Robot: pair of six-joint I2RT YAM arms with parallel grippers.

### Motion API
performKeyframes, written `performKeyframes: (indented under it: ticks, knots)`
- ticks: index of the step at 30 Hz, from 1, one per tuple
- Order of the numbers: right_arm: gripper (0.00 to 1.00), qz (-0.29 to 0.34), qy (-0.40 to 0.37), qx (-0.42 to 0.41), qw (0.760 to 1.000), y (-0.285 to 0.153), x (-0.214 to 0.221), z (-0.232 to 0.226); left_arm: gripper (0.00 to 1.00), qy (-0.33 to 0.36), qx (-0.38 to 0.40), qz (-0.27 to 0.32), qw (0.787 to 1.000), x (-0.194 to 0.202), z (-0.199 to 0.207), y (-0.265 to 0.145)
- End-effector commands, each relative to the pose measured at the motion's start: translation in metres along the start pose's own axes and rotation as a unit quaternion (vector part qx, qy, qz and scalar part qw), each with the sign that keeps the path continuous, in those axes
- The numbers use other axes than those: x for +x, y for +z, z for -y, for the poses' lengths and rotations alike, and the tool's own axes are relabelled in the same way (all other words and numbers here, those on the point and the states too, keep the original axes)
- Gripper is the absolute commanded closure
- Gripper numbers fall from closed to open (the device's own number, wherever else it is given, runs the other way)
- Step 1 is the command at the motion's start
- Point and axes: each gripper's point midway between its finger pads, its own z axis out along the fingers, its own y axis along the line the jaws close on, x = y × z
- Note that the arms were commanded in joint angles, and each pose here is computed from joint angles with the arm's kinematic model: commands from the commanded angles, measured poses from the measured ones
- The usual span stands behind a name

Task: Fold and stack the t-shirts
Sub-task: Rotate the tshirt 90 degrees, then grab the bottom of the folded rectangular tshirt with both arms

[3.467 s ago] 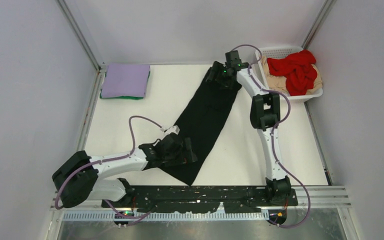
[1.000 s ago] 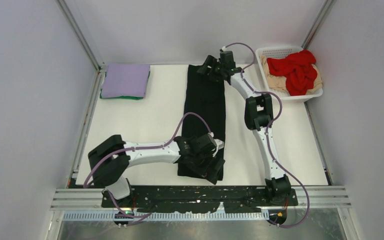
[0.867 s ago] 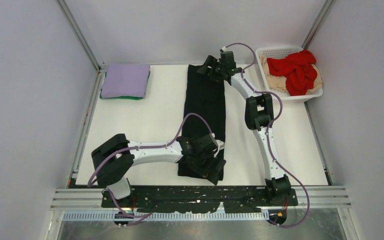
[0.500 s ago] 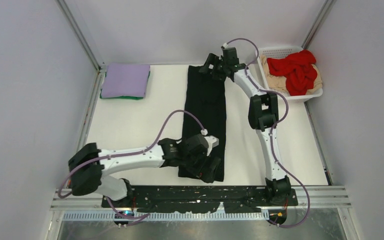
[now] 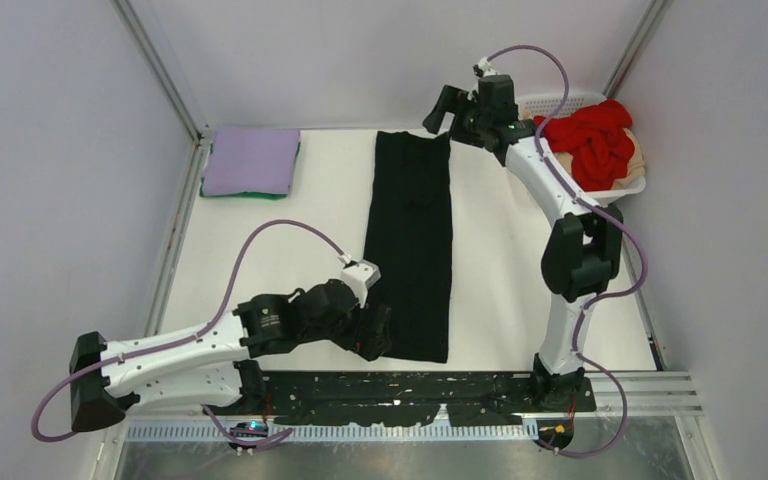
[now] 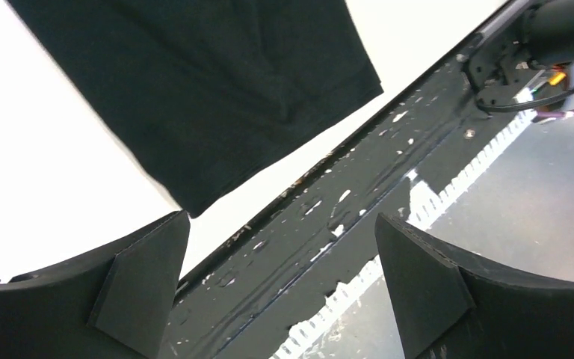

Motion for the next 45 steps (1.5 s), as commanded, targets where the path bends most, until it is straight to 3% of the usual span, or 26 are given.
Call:
performKeyframes:
  ticks: [1,4,7,11,16,19,22,33,38,45]
  knots:
    - [0.05,-0.026,-0.019,0.043,0.999,-0.033,0.031,0.024,0.01,-0.032,-0.065,0.007,0.997,0.006,-0.030,0.002]
    - [0.05,-0.035,-0.018,0.070,0.997,-0.073,0.054,0.033,0.00,-0.083,-0.072,-0.015,0.994,0.017,-0.048,0.013]
    - [0.05,-0.075,-0.011,0.104,0.992,-0.105,0.117,0.054,0.00,-0.130,-0.043,-0.028,0.990,0.020,-0.053,0.030]
    - [0.05,-0.095,-0.009,0.091,0.991,-0.158,0.181,0.048,0.03,-0.139,-0.035,-0.047,0.989,0.023,-0.053,0.048]
    - [0.02,-0.169,-0.011,0.061,0.984,-0.201,0.275,0.047,0.20,-0.136,-0.051,-0.077,0.986,0.033,-0.059,0.065]
    - [0.00,-0.212,-0.017,0.012,0.977,-0.225,0.312,0.032,0.31,-0.130,-0.067,-0.101,0.984,0.043,-0.066,0.072]
    - [0.04,-0.252,-0.023,-0.010,0.967,-0.241,0.344,0.029,0.43,-0.129,-0.076,-0.114,0.982,0.049,-0.070,0.077]
    - [0.30,-0.314,-0.044,-0.022,0.948,-0.263,0.403,0.019,0.93,-0.154,-0.066,-0.138,0.976,0.066,-0.067,0.079]
    - [0.38,-0.332,-0.044,-0.010,0.942,-0.268,0.421,0.021,1.00,-0.171,-0.046,-0.141,0.974,0.072,-0.061,0.077]
    - [0.44,-0.351,-0.064,0.025,0.934,-0.273,0.434,0.031,1.00,-0.184,-0.043,-0.138,0.972,0.076,-0.060,0.075]
